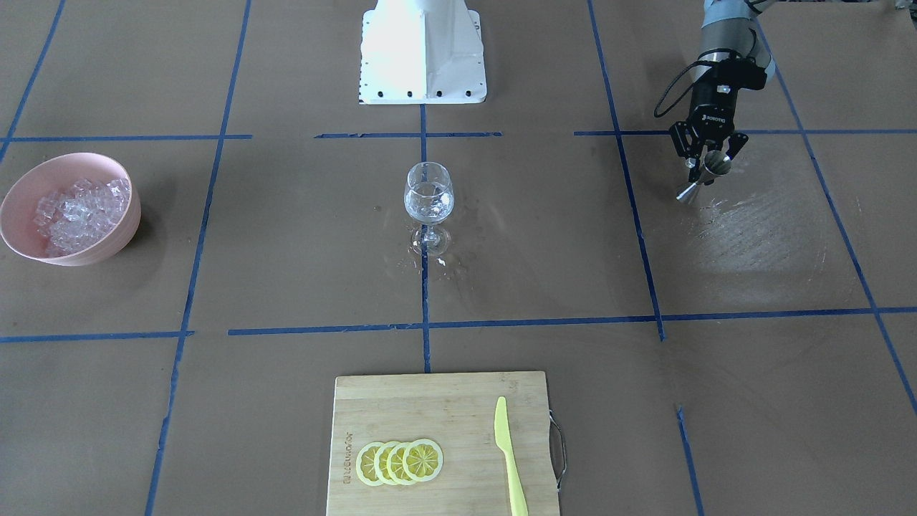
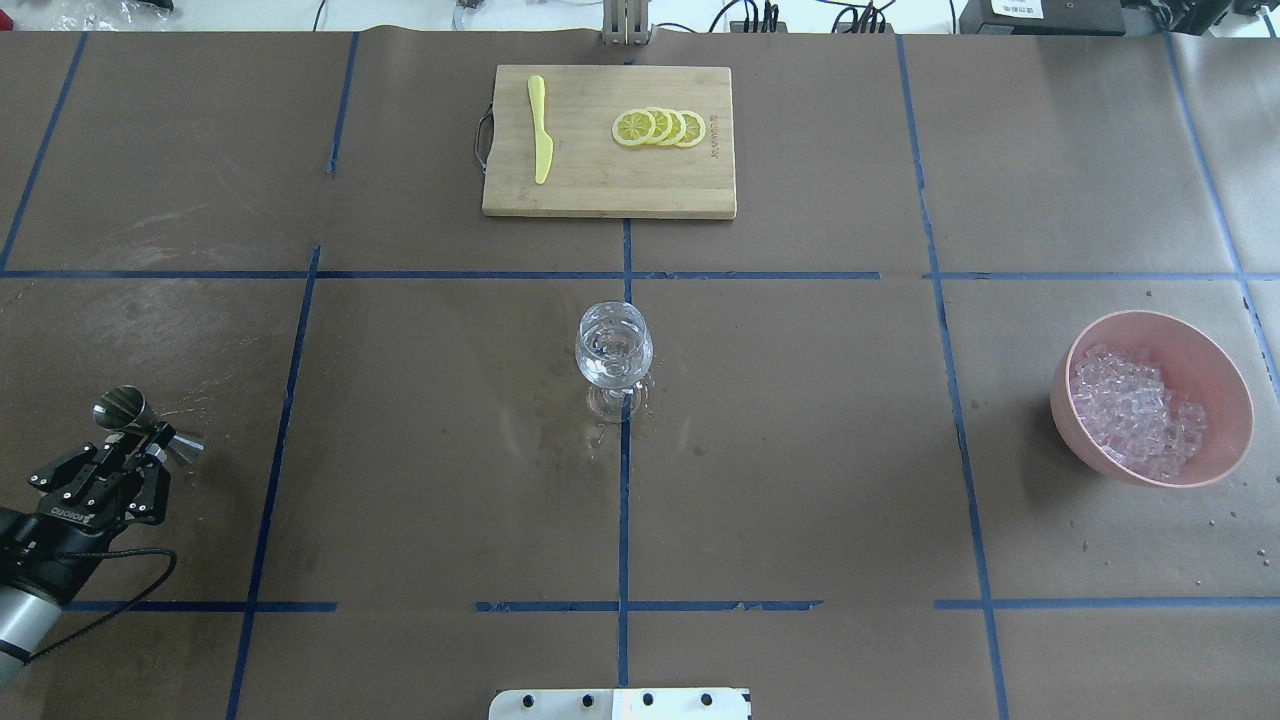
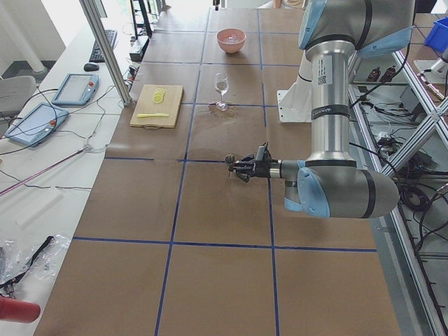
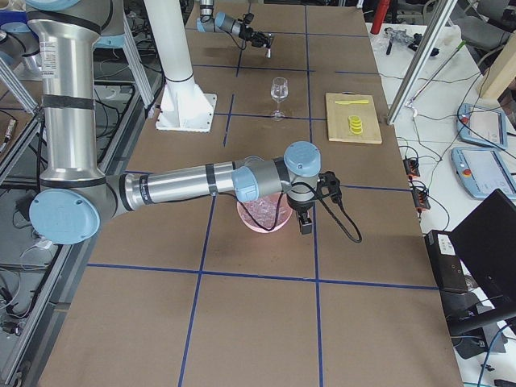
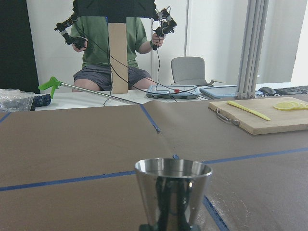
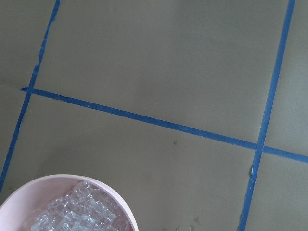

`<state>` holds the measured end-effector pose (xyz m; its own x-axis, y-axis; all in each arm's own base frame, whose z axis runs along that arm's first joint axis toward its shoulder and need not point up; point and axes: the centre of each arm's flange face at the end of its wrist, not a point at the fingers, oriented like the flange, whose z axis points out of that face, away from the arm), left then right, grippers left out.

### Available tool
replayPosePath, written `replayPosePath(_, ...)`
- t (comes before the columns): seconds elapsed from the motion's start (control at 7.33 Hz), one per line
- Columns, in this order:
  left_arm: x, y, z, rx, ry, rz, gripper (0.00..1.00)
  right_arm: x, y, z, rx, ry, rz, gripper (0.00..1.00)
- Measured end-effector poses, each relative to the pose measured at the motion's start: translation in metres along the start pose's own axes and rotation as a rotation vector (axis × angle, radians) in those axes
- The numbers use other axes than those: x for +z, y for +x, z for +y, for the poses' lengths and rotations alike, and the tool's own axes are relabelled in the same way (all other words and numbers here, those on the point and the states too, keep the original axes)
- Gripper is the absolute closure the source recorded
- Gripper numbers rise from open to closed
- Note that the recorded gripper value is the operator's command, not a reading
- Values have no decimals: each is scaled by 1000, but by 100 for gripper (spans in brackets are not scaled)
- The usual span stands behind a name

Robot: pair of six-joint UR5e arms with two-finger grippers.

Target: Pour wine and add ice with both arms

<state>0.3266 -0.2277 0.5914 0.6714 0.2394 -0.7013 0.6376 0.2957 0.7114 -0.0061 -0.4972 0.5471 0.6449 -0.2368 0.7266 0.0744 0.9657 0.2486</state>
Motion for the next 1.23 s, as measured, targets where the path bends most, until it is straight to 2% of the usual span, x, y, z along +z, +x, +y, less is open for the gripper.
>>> replayPosePath(0.55, 3, 2, 8, 4, -3, 0, 71, 0, 0, 0, 0, 0, 0, 0)
replayPosePath(1.23, 5, 2, 22, 5, -14, 0, 63, -2, -2, -1, -3, 4, 0, 0)
